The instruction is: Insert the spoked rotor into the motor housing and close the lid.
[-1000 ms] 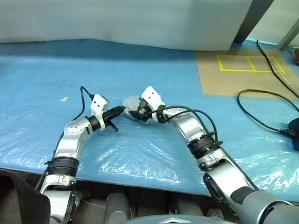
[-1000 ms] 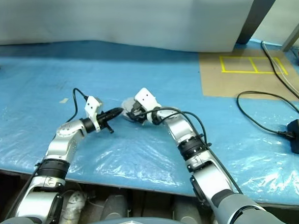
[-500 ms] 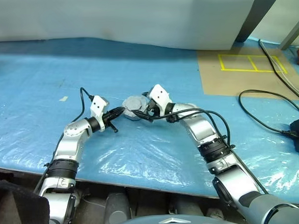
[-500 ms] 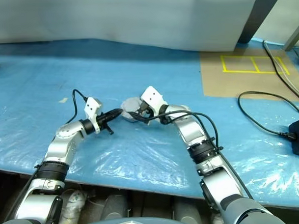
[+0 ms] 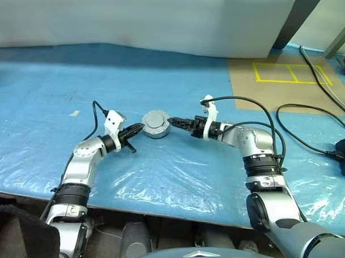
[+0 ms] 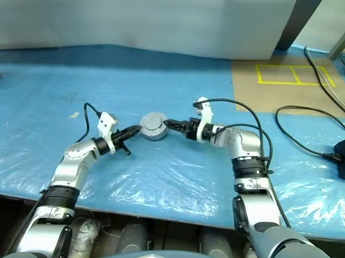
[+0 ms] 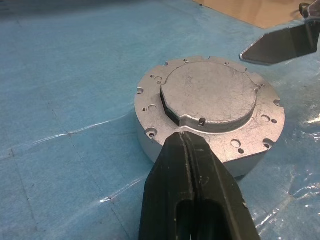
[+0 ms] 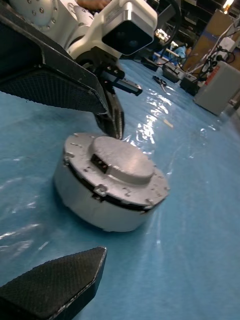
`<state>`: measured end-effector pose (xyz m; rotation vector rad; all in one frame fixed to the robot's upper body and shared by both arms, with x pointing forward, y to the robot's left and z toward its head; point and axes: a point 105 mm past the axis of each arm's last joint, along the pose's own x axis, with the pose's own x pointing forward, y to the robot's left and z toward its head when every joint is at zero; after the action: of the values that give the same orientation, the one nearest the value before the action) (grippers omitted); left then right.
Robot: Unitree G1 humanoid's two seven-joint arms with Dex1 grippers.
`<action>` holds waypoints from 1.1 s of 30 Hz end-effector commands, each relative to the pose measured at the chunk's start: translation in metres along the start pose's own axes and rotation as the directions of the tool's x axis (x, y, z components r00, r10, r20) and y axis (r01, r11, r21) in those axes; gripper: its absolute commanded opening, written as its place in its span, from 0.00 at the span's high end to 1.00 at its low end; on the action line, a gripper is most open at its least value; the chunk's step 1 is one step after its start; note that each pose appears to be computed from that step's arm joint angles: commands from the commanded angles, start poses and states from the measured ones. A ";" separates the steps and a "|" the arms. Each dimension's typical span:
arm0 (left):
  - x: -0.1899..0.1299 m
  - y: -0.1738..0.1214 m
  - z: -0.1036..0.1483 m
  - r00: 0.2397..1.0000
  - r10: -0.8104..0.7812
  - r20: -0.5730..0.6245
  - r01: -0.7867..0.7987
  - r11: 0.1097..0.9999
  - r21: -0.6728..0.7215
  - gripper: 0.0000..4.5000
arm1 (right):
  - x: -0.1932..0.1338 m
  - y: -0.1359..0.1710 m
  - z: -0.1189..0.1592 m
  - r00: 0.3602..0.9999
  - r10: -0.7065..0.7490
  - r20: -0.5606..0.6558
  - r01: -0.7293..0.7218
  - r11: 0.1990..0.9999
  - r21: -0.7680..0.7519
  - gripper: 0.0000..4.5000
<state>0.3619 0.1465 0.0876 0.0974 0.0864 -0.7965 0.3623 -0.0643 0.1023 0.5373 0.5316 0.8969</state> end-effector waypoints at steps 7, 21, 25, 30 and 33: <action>-0.001 0.000 -0.004 1.000 0.005 -0.023 -0.005 1.000 0.017 1.00 | 0.016 0.011 -0.002 0.997 0.053 0.061 -0.058 0.994 0.094 0.01; -0.001 0.000 -0.005 1.000 0.008 -0.027 -0.007 1.000 0.019 1.00 | 0.022 0.011 -0.009 0.990 0.095 0.105 -0.116 0.970 0.213 0.52; -0.001 0.001 -0.005 1.000 0.007 -0.026 -0.007 1.000 0.019 1.00 | 0.027 0.022 -0.009 0.984 0.138 0.109 -0.159 0.963 0.216 0.82; -0.001 0.001 -0.005 1.000 0.008 -0.027 -0.007 1.000 0.019 1.00 | 0.030 0.023 -0.012 0.987 0.134 0.089 -0.151 0.963 0.223 0.99; -0.001 0.001 -0.005 1.000 0.010 -0.027 -0.010 1.000 0.020 1.00 | 0.030 0.017 -0.013 0.990 0.111 0.085 -0.127 0.967 0.219 0.99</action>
<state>0.3627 0.1483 0.0859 0.1201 0.0902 -0.7854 0.3592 -0.0367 0.0892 0.8244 0.5596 0.8974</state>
